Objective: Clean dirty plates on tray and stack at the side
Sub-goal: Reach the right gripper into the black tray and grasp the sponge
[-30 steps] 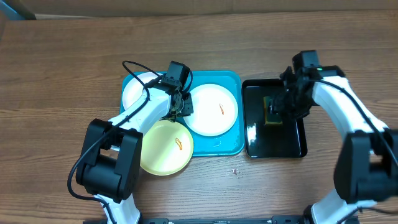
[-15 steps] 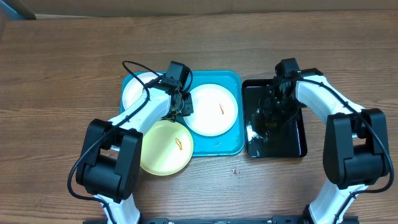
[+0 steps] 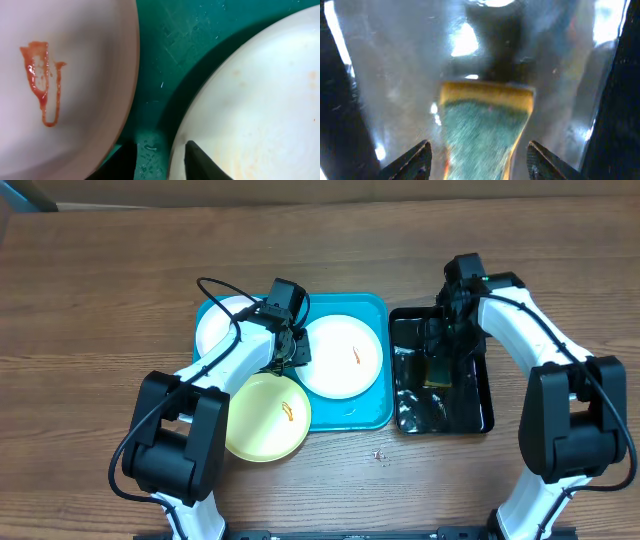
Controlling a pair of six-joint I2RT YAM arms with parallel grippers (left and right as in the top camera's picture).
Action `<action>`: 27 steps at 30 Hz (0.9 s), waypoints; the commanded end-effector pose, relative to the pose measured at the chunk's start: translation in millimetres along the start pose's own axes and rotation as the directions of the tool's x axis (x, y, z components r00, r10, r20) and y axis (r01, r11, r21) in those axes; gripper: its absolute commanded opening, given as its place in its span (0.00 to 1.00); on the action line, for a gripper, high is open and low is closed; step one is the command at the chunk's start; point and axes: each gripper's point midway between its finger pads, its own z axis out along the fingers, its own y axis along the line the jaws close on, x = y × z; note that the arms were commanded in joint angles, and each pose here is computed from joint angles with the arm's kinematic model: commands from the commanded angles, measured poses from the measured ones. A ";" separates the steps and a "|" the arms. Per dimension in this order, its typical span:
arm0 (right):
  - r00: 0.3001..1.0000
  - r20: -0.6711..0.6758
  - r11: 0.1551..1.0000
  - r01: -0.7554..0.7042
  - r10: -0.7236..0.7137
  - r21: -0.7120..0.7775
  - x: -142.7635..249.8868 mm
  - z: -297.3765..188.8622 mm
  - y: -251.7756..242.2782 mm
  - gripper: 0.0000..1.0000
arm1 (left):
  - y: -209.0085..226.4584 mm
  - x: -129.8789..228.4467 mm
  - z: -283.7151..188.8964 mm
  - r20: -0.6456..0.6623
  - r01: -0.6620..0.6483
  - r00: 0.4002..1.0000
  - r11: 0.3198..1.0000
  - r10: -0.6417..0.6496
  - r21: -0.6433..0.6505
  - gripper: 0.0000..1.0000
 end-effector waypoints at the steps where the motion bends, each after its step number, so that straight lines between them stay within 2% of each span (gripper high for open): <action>1: 1.000 -0.009 1.000 0.001 0.000 0.023 11.2 17.2 -5.1 0.54 | -2.2 7.4 5.4 -0.021 -0.007 1.000 1.000 0.007 0.001 0.26; 3: 1.000 -0.010 1.000 0.001 -0.001 -0.005 14.7 24.4 -1.4 0.26 | -3.3 9.2 5.4 -0.025 -0.013 1.000 1.000 0.013 0.000 0.22; 6: 1.000 -0.022 0.999 0.000 -0.001 -0.032 18.8 26.6 2.7 0.04 | -4.2 11.4 5.4 -0.031 -0.021 0.999 1.000 0.021 -0.002 0.22; 8: 1.000 -0.024 0.999 0.001 -0.002 -0.034 18.0 24.2 3.5 0.04 | -4.7 11.4 5.4 -0.030 -0.047 0.998 0.999 0.047 -0.001 0.20; 12: 1.000 -0.021 1.000 0.001 -0.002 -0.031 11.1 -0.6 5.1 0.04 | -5.0 10.8 5.4 -0.028 -0.088 0.996 0.996 0.088 0.002 0.04; 18: 0.999 0.030 0.999 0.020 -0.018 -0.042 11.5 -40.9 13.9 0.04 | -6.1 9.0 5.5 -0.020 -0.120 0.993 0.993 0.120 0.006 0.04; 21: 0.999 0.029 0.999 0.034 -0.033 -0.042 17.3 -48.4 18.4 0.04 | -6.5 8.1 5.5 -0.016 -0.120 0.993 0.993 0.120 0.007 0.13; 24: 0.999 0.027 0.998 0.043 -0.041 -0.042 18.7 -48.4 21.3 0.04 | -7.1 7.3 5.5 -0.012 -0.120 0.993 0.993 0.120 0.009 0.28; 25: 0.999 0.026 0.998 0.042 -0.041 -0.042 18.9 -48.4 21.7 0.04 | -7.1 7.1 5.5 -0.012 -0.120 0.993 0.993 0.120 0.010 0.35; 26: 0.999 0.028 0.999 0.024 -0.023 -0.043 18.4 -49.7 22.3 0.04 | -7.3 6.8 5.5 -0.010 -0.120 0.993 0.993 0.120 0.010 0.48; 27: 0.999 0.031 0.999 0.011 -0.010 -0.045 17.5 -52.4 23.0 0.04 | -7.2 6.6 5.5 -0.010 -0.120 0.993 0.993 0.120 0.010 0.51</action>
